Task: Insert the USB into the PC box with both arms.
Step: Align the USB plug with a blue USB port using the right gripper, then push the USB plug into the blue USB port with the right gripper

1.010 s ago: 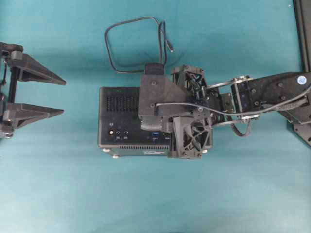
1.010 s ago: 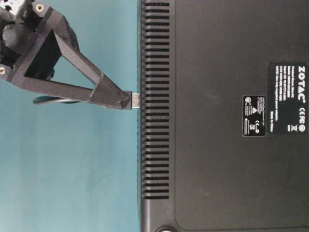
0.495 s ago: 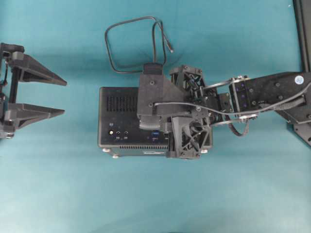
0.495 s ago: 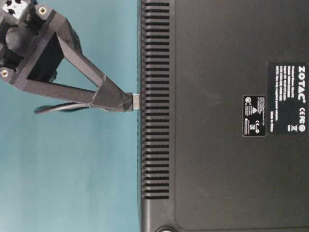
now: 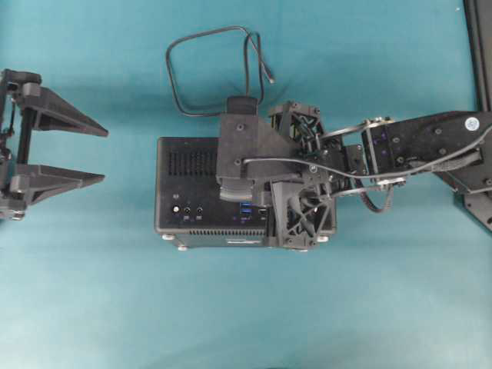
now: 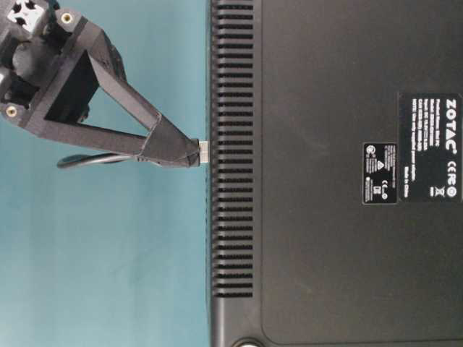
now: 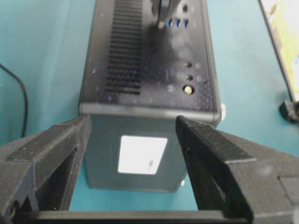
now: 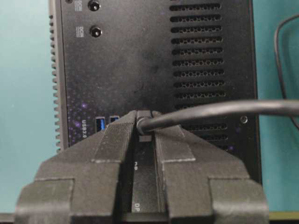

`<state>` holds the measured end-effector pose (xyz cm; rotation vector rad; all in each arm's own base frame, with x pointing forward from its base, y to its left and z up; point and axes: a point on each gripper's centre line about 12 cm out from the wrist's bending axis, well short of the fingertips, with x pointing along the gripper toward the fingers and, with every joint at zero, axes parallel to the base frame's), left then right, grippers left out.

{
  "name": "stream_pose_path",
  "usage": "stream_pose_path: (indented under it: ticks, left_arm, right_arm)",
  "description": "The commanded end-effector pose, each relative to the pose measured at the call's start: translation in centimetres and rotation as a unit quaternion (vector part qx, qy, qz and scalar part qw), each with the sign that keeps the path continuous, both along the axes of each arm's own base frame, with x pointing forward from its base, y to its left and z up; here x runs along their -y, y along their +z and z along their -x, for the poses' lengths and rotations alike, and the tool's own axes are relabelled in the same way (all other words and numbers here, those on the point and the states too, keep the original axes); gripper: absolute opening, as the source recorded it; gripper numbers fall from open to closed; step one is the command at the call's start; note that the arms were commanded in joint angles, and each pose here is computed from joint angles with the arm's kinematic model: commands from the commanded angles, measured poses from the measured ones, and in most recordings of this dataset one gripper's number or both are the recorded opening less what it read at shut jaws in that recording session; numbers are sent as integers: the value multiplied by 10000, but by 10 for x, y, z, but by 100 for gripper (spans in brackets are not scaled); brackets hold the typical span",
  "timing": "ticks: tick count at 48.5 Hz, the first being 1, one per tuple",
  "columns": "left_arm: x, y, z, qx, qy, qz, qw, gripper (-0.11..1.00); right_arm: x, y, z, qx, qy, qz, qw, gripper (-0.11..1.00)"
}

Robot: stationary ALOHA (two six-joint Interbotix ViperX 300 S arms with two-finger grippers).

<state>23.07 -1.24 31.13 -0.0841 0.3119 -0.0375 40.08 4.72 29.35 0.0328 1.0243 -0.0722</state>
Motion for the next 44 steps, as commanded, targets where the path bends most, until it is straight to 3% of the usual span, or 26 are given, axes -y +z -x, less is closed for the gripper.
stream_pose_path:
  ticks: [1,11,25,31,44]
  left_arm:
    - [0,6,-1,124,-12,-16,9999,78]
    - [0,5,-1,108,-10,-9,9999,78]
    - [0,5,-1,115,-8,-1,9999,78]
    - [0,6,-1,123,-6,6,9999,78]
    - [0,11,3,239,-12,-9,9997,78]
  right_arm:
    - [5,0,3,-68,-3,58,10000,10]
    - [-15,-1,4,-88,180,-119,9997,10]
    - [-14,10,2,165,199,-48,9997,14]
    - [-13,9,2,150,195,-41,9997,25]
    - [-12,15,1,167,175,-4,9997,68]
